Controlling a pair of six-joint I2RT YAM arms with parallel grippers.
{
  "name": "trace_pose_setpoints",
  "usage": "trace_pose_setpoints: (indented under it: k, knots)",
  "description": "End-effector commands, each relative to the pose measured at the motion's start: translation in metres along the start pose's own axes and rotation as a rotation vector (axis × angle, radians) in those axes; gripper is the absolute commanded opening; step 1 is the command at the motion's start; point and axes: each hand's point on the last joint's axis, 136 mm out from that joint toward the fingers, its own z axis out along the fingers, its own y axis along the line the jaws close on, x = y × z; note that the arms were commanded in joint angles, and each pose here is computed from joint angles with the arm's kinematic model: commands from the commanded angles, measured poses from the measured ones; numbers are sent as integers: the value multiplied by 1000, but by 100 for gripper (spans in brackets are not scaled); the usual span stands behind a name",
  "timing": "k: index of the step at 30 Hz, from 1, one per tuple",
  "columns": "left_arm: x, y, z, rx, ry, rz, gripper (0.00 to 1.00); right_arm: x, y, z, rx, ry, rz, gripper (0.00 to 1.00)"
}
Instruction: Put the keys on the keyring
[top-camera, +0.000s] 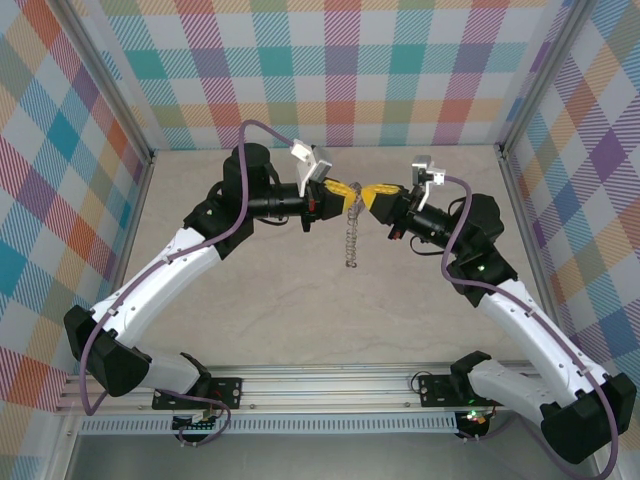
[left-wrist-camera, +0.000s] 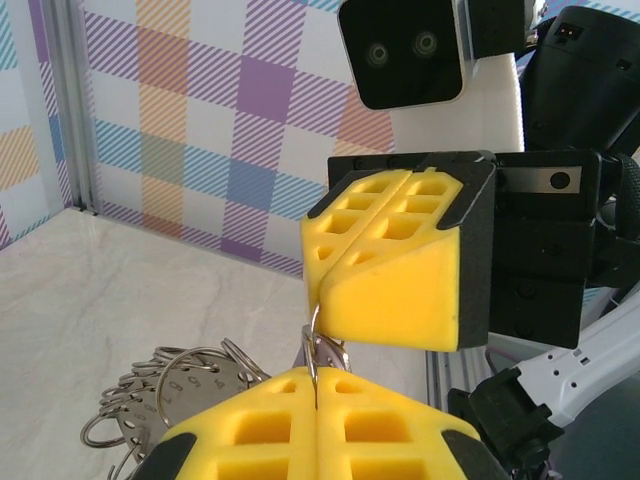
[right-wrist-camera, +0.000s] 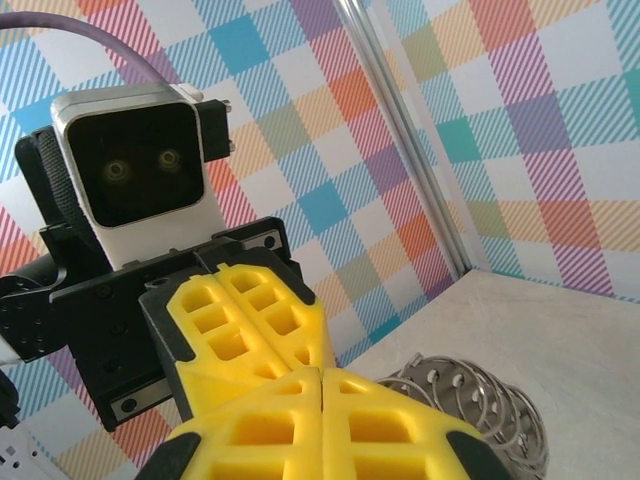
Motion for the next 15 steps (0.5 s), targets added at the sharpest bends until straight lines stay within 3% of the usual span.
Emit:
trace_pose_setpoints:
  k: [1, 9, 15]
  knots:
    - [-20, -31, -9, 81, -59, 57, 0, 1, -22, -6, 93, -22, 5, 0]
    - [-21, -31, -10, 71, -67, 60, 0, 5, -27, -7, 99, -15, 30, 0]
    - [-26, -26, -12, 36, -102, 63, 0, 10, -14, -3, 7, 19, 64, 0]
